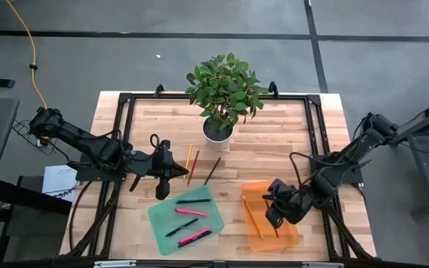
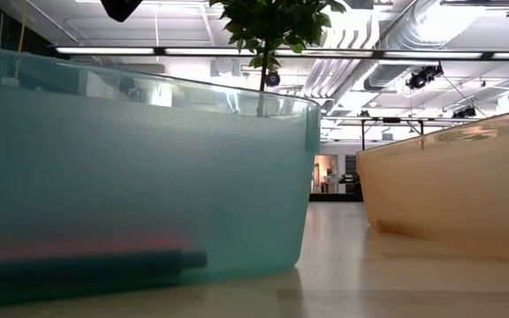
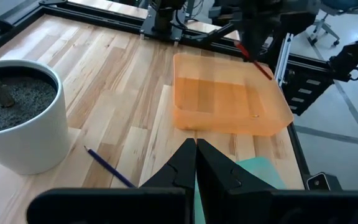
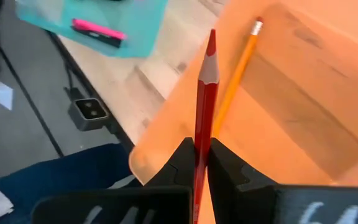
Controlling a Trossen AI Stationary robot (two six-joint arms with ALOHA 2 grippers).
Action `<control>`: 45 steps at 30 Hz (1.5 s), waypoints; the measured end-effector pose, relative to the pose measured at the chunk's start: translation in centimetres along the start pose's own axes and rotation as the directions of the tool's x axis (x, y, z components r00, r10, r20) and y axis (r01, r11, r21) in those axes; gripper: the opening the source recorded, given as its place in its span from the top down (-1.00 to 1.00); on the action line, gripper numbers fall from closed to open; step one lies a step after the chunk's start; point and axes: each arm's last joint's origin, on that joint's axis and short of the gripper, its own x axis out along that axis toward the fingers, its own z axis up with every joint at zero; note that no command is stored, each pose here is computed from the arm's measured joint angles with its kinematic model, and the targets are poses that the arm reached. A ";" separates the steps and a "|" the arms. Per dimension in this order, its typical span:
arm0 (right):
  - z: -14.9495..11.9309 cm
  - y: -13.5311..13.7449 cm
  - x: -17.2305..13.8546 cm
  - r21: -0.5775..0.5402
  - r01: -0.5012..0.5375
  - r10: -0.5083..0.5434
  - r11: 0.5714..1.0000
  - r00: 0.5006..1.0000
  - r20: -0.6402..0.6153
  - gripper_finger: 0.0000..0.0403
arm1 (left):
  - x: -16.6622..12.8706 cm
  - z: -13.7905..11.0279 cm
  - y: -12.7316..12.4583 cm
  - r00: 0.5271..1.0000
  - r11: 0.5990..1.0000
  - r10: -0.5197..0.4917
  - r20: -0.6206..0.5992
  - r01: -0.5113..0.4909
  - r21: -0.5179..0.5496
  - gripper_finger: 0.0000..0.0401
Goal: Sort pens & pencils
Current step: Put the top red pencil into the orange bin, then put the yellow pencil into the orange bin
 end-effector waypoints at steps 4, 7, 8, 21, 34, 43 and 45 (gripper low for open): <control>0.2 -0.4 0.0 0.017 0.041 -0.040 0.999 0.999 -0.012 0.99 | 0.0 0.0 0.0 1.000 1.000 0.000 0.000 0.000 -0.001 1.00; 0.7 -0.8 0.1 0.028 0.071 -0.070 0.997 0.997 -0.039 0.99 | 0.0 0.0 0.0 1.000 1.000 0.001 0.000 -0.001 -0.002 1.00; 0.9 -0.8 0.3 0.026 0.076 -0.075 0.997 0.996 -0.047 0.99 | 0.0 0.0 0.0 1.000 1.000 0.001 0.000 -0.001 -0.003 1.00; 1.6 -0.7 3.8 0.020 0.126 -0.121 0.992 0.975 -0.188 0.99 | 0.0 -0.1 0.1 1.000 1.000 0.012 -0.011 -0.012 -0.017 1.00; 1.7 -0.6 4.2 0.030 0.123 -0.118 0.992 0.982 -0.149 0.80 | 0.0 -0.2 0.1 1.000 1.000 0.014 -0.017 -0.014 -0.014 1.00; 2.0 -0.7 4.2 0.031 0.130 -0.124 0.991 0.982 -0.140 0.53 | 0.0 -0.4 0.2 0.999 1.000 0.022 -0.040 -0.022 -0.005 1.00; 2.1 -0.7 4.2 0.030 0.131 -0.126 0.991 0.983 -0.131 0.50 | 0.0 -0.5 0.2 0.999 1.000 0.025 -0.046 -0.025 -0.003 1.00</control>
